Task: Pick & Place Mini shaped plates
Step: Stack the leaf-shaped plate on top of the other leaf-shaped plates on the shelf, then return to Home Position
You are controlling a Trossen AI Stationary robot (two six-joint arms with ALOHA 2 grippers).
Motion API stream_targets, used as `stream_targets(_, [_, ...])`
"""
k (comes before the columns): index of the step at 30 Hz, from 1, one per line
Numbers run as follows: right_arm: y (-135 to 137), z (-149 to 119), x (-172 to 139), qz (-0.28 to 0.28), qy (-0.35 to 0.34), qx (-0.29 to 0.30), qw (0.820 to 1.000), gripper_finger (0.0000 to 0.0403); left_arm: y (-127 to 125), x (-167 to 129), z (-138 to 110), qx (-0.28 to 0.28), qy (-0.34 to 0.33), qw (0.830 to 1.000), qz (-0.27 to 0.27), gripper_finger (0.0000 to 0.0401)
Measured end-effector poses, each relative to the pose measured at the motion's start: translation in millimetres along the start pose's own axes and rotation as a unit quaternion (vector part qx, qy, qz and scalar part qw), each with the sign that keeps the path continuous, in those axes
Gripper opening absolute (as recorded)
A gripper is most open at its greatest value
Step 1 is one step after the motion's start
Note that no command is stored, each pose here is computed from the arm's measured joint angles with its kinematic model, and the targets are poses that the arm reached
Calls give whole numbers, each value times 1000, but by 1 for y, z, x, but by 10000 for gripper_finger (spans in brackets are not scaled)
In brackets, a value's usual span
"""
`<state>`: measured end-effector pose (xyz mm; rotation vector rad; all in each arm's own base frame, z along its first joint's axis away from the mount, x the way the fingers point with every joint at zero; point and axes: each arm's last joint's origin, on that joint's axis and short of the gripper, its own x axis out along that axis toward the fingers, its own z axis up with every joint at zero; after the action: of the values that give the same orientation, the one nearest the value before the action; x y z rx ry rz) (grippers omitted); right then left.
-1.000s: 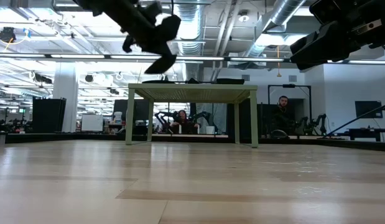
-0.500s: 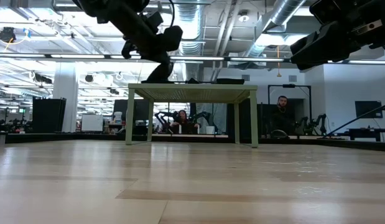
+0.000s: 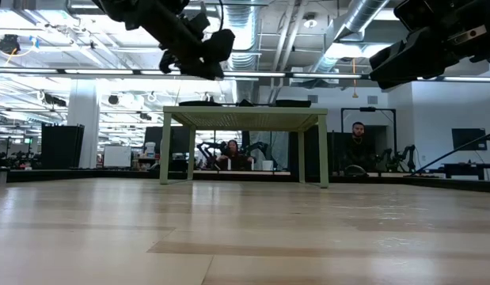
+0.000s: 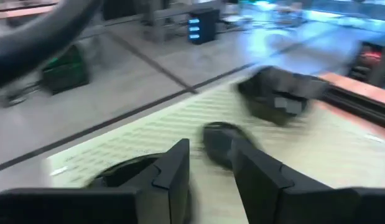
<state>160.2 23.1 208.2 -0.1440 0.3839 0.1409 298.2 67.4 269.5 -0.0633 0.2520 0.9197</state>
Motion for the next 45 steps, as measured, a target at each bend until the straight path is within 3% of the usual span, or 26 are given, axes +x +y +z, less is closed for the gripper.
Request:
stream_targets(6, [0,-1,0,0,3,0,1000,1,-21,-25,5,52,-13,990,-129,115])
stream_targets(11, [0,-1,0,-3,4,-7,1000,1,-27,-66,15,89,-31,977,-189,105])
stream_targets(14, [-4,1,-1,-43,0,-38,998,1,-21,-95,26,86,-46,971,-220,102])
stream_targets(19, [-15,31,-16,-97,-56,116,987,1,9,-142,36,100,-48,964,-240,101])
stream_targets(22, [-15,44,-32,-83,-65,105,989,1,30,-166,35,91,-59,963,-249,101])
stream_targets(25, [-12,47,-43,-73,-86,74,991,1,49,-180,19,76,-70,956,-274,101])
stream_targets(29, [-10,39,-55,-69,-70,78,992,1,69,-185,-18,32,-76,950,-302,101])
stream_targets(34, [-10,17,-62,-82,-102,67,989,1,90,-181,-56,-25,-113,952,-284,101])
stream_targets(45, [-9,-25,-78,-108,-180,71,975,1,124,-180,-99,-81,-174,935,-299,101])
